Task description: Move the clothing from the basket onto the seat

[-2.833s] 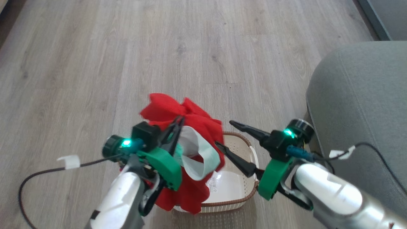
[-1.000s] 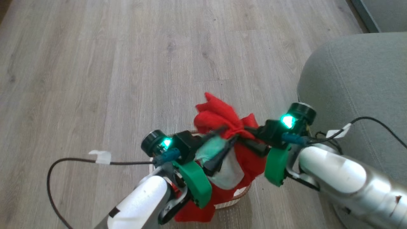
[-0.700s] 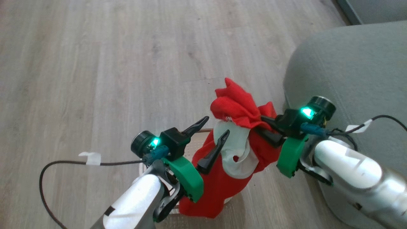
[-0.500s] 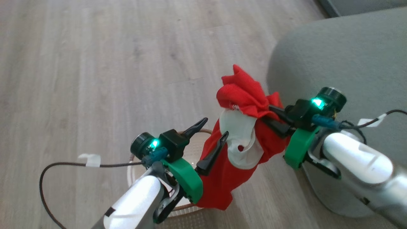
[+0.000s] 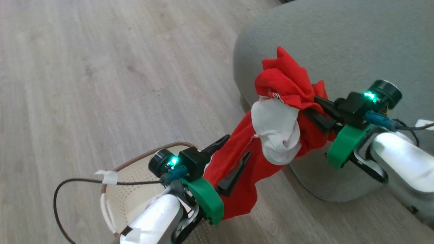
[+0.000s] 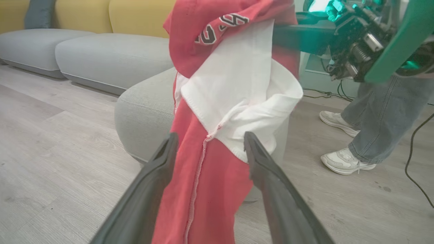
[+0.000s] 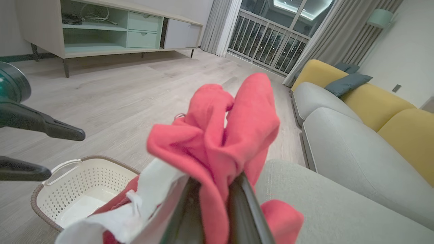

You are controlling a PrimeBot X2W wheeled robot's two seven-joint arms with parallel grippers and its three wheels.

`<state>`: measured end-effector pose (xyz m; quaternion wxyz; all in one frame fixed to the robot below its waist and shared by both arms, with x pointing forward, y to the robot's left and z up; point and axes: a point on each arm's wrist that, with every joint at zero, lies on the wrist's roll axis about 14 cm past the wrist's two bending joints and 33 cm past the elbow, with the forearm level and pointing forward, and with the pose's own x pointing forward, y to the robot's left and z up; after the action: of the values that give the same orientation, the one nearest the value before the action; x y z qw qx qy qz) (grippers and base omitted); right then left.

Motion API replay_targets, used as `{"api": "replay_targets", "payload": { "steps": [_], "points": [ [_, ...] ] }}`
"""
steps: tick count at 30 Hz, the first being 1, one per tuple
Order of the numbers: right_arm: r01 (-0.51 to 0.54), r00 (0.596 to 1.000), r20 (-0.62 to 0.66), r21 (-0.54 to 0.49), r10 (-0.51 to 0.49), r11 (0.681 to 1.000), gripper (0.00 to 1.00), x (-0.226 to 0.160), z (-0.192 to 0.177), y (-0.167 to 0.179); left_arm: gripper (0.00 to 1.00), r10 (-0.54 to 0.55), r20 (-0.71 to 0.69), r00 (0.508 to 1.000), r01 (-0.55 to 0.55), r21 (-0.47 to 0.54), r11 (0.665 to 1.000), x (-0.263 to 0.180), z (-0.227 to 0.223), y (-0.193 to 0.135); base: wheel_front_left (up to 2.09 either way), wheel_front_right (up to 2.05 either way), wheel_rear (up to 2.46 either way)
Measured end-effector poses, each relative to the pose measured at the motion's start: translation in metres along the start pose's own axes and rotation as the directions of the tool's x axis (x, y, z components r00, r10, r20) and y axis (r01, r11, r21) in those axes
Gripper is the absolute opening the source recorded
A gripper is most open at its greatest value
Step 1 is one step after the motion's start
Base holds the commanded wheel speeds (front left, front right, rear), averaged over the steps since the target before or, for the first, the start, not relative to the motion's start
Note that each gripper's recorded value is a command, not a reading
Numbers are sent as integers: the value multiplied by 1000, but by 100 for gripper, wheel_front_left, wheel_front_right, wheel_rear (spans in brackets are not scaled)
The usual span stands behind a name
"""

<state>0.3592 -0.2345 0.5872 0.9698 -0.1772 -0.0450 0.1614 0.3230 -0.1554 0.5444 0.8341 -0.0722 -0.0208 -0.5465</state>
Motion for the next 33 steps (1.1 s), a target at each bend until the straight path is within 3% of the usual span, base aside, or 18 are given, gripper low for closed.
{"api": "replay_targets", "payload": {
  "steps": [6,19,28,33],
  "points": [
    [52,998,-36,17,-52,998,0,-19,-12,-9,100,-46,-4,999,46,-30,999,10,-5,-14,0,0,0],
    [83,996,-27,44,-82,996,0,-13,-14,-18,100,-26,-22,999,24,-51,998,5,-14,-7,0,0,0],
    [178,984,-17,138,-177,974,0,21,-20,-48,100,19,-50,999,-24,-109,994,6,-32,19,0,0,0],
    [259,965,3,151,-262,954,0,57,-17,-90,100,38,-75,996,-48,-138,989,7,-49,41,0,0,0]
  ]
}}
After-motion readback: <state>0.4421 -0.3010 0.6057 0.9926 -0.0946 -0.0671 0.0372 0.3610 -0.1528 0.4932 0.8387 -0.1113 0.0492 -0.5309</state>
